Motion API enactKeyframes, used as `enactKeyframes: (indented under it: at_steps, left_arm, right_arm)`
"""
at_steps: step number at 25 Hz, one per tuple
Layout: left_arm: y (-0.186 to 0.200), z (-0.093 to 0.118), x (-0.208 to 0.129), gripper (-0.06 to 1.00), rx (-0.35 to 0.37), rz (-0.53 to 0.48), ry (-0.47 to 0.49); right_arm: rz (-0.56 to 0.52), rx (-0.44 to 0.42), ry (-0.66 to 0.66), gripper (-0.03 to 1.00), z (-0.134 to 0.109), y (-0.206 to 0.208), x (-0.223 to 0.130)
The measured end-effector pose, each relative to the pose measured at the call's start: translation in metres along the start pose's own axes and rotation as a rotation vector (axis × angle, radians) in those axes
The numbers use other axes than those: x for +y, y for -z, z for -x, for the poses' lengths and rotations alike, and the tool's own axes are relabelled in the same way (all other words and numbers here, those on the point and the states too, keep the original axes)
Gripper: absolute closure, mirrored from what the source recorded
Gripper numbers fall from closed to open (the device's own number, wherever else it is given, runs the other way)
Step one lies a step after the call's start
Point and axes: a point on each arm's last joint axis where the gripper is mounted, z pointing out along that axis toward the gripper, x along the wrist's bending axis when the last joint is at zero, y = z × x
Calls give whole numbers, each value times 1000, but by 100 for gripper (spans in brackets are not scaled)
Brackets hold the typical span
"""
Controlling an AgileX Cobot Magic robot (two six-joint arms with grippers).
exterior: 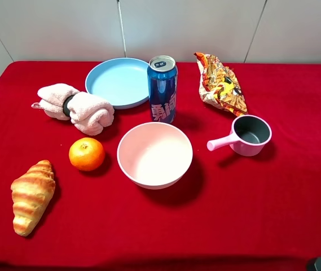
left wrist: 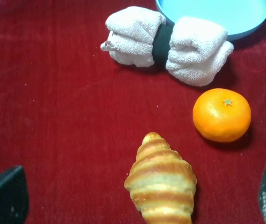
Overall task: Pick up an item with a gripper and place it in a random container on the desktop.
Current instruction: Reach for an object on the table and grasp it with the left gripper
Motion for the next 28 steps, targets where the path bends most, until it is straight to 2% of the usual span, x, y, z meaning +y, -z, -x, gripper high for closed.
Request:
enactKeyframes:
  at_steps: [28]
  left_arm:
    - [0, 0, 0, -3, 0, 0, 0]
  right_arm:
    - [0, 0, 0, 27, 0, 0, 0]
